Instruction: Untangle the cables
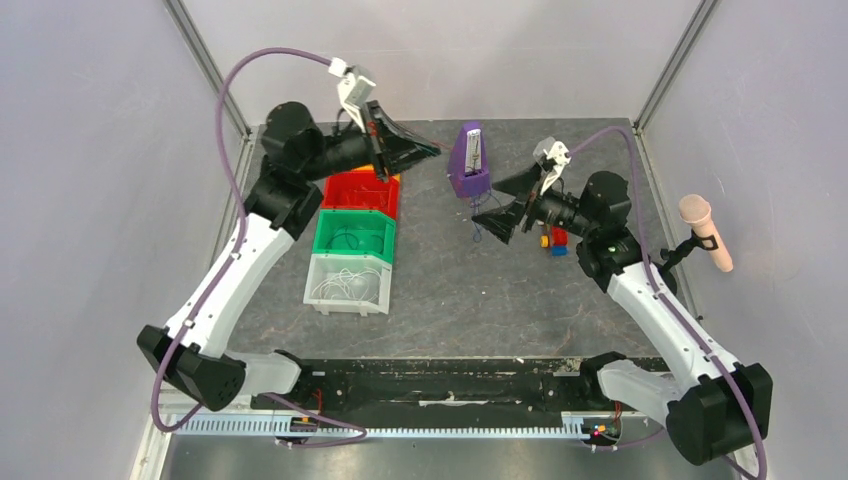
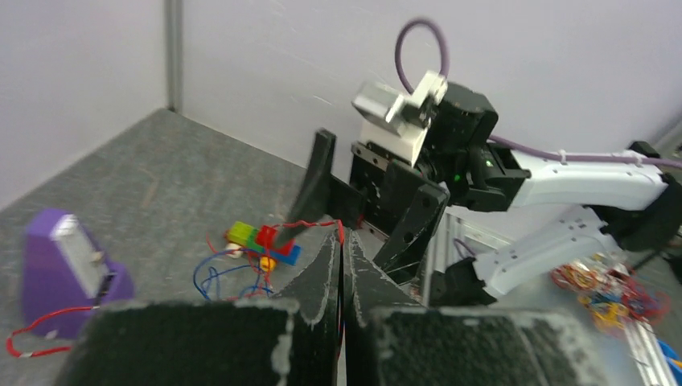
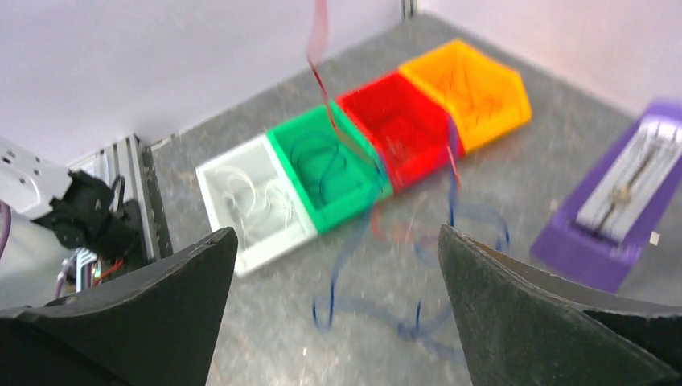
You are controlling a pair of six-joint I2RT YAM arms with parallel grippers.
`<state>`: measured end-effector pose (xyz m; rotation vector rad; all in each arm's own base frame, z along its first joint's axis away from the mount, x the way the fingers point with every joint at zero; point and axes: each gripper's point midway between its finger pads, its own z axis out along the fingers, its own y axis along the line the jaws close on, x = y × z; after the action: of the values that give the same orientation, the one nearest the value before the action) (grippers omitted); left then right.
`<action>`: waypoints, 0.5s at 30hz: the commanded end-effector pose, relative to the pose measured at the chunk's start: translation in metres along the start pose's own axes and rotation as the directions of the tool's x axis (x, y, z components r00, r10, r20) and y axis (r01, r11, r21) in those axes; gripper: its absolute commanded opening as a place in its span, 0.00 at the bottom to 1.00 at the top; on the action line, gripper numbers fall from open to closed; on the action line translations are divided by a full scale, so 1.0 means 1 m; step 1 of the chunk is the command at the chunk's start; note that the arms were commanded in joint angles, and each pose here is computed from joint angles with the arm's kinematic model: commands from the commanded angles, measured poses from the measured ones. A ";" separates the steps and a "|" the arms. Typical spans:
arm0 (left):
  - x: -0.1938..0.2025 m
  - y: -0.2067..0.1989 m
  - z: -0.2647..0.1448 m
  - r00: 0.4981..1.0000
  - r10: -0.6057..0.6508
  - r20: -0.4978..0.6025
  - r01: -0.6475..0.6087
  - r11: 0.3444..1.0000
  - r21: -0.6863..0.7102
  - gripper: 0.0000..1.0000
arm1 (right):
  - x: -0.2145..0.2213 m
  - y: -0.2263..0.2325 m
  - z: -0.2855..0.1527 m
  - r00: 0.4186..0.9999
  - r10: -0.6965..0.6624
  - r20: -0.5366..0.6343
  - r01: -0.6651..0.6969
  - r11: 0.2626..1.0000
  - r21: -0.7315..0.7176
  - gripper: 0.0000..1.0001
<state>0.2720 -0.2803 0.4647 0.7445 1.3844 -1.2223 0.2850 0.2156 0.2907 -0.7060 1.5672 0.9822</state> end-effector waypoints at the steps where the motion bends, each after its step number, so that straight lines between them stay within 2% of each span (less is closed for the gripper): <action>1: 0.028 -0.028 0.029 0.995 -0.070 -0.071 0.078 0.991 0.112 0.02 | -0.068 0.010 0.019 0.969 -0.151 0.198 0.144 0.988 0.051 0.98; 4: 0.036 -0.042 0.046 0.989 -0.105 -0.101 0.120 0.980 0.156 0.02 | -0.065 0.012 0.041 0.960 -0.217 0.174 0.209 0.976 0.065 0.98; 6: 0.035 -0.052 0.052 0.983 -0.143 -0.118 0.164 0.966 0.198 0.02 | -0.052 0.002 0.050 0.961 -0.235 0.147 0.220 0.969 0.110 0.91; 8: 0.029 -0.055 0.054 0.979 -0.177 -0.101 0.194 0.960 0.201 0.02 | -0.033 -0.006 0.053 0.965 -0.231 0.121 0.217 0.969 0.119 0.73; 9: 0.024 -0.055 0.053 0.981 -0.178 -0.083 0.191 0.964 0.187 0.02 | -0.021 -0.010 0.054 0.970 -0.221 0.098 0.208 0.970 0.123 0.60; 11: 0.010 -0.053 0.048 0.989 -0.145 -0.024 0.147 0.978 0.148 0.02 | 0.010 -0.012 0.052 0.977 -0.209 0.042 0.203 0.973 0.108 0.45; 13: -0.007 -0.055 0.042 0.993 -0.117 0.028 0.113 0.986 0.120 0.02 | 0.042 -0.010 0.047 0.984 -0.178 -0.003 0.177 0.980 0.085 0.33; 15: -0.023 -0.058 0.037 0.992 -0.111 0.063 0.102 0.987 0.126 0.02 | 0.075 -0.007 0.041 0.988 -0.139 -0.060 0.143 0.988 0.055 0.27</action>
<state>0.2499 -0.3512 0.4258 0.7803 1.5266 -1.4318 0.3079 0.2580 0.2574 -0.7529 1.5105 0.8164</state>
